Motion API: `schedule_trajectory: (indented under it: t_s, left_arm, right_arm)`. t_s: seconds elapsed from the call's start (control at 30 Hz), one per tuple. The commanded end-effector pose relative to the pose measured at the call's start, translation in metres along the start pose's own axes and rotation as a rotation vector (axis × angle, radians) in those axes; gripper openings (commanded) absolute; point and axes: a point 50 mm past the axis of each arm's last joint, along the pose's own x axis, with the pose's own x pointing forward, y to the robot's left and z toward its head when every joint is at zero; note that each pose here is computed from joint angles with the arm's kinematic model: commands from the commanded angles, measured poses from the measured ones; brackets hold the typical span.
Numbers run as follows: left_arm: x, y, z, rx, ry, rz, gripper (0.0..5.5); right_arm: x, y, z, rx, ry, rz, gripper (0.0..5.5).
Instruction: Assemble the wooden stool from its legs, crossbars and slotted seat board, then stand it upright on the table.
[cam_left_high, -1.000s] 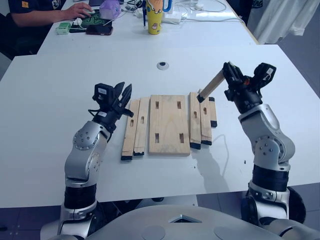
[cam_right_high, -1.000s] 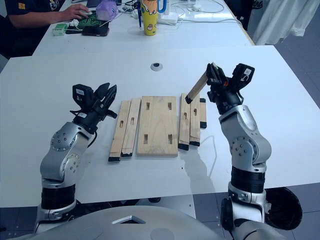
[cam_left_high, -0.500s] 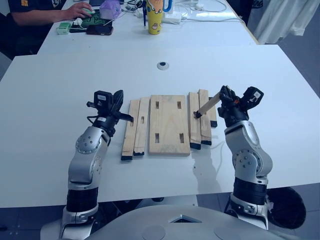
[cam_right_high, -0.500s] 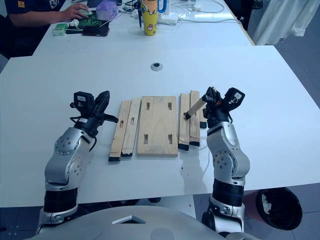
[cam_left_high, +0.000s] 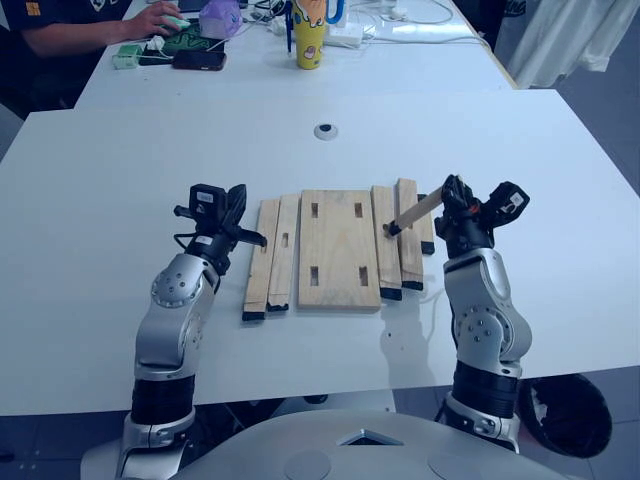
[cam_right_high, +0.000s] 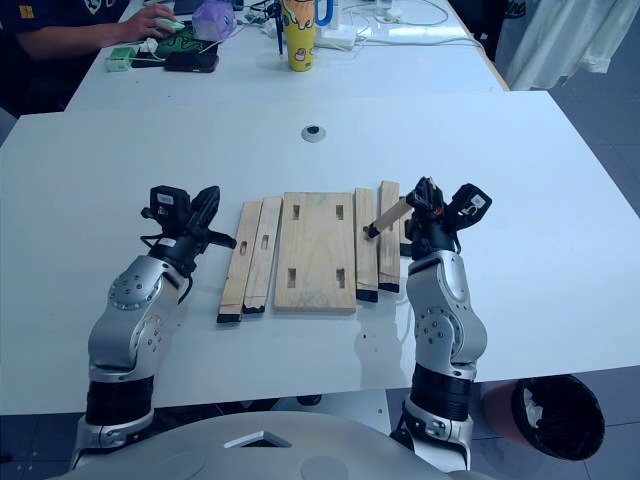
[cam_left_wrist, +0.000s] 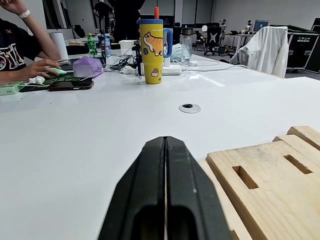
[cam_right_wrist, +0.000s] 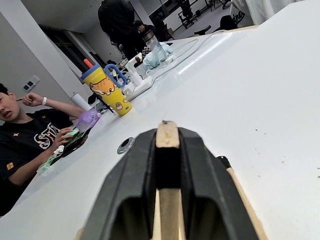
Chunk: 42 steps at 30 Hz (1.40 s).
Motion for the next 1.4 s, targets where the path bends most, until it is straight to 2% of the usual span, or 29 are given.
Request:
schedule_trajectory:
  t_s: [0.03, 0.53, 0.73, 1.0, 1.13, 1.4]
  left_arm:
    - [0.002, -0.001, 0.002, 0.005, -0.005, -0.001, 0.00]
    - [0.001, -0.001, 0.002, -0.003, -0.009, 0.003, 0.00]
    - [0.001, -0.002, 0.002, -0.006, -0.011, 0.002, 0.00]
    - [0.002, -0.002, 0.003, -0.005, -0.015, 0.003, 0.00]
    - [0.002, -0.002, 0.003, -0.005, -0.017, 0.005, 0.00]
    - [0.002, -0.003, 0.002, -0.005, -0.019, 0.008, 0.00]
  right_arm:
    - [0.005, 0.003, 0.000, 0.002, -0.004, 0.022, 0.43]
    - [0.011, -0.010, -0.016, -0.080, 0.061, -0.020, 0.43]
    - [0.014, -0.002, -0.026, -0.255, 0.064, 0.109, 0.43]
    - [0.010, -0.029, -0.047, -0.447, 0.144, 0.151, 0.43]
    - [0.006, -0.040, -0.048, -0.532, 0.141, 0.171, 0.43]
    - [-0.005, -0.044, -0.058, -0.573, 0.181, 0.303, 0.43]
